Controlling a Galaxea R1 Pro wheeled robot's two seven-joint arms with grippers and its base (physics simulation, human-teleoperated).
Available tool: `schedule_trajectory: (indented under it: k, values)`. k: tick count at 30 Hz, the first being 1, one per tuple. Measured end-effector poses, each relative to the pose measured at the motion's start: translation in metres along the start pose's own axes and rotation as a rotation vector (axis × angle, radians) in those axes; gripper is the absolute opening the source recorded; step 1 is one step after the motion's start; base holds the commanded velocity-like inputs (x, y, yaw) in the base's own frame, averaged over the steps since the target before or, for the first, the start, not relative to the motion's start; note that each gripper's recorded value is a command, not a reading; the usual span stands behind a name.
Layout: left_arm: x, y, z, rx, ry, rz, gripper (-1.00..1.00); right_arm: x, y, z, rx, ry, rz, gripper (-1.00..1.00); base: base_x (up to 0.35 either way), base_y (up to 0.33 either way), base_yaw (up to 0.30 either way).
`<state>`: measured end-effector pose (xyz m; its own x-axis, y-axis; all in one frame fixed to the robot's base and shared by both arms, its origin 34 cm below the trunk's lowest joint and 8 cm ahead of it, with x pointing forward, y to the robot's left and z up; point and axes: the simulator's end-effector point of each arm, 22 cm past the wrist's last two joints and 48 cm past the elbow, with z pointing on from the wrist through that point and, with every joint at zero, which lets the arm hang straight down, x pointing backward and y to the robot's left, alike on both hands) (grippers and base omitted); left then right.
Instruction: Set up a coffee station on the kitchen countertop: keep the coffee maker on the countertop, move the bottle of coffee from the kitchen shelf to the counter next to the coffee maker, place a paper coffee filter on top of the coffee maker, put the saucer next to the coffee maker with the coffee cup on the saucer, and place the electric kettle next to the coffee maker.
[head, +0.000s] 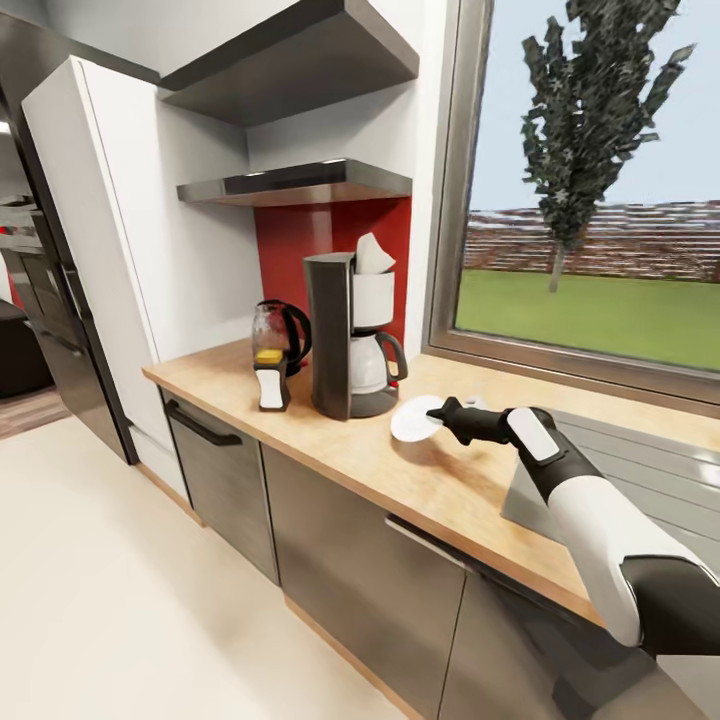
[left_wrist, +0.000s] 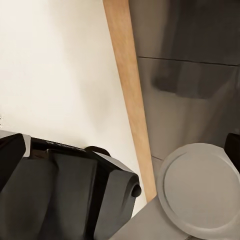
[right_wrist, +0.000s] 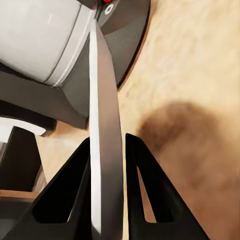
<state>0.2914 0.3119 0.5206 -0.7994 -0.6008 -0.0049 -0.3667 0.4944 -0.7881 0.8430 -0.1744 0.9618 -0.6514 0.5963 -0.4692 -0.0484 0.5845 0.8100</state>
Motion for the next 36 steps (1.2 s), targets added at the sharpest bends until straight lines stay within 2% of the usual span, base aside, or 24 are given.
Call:
schedule_trajectory:
  k: [16, 36]
  values:
    - [0.000, 0.001, -0.001, -0.002, 0.000, -0.001, 1.00, -0.005, -0.001, 0.000, 0.002, -0.023, 0.000, -1.00, 0.036, 0.029, 0.000]
    - [-0.001, 0.014, 0.006, -0.006, -0.002, 0.001, 1.00, 0.003, -0.014, 0.004, 0.004, -0.023, 0.000, -1.00, 0.000, 0.000, 0.000]
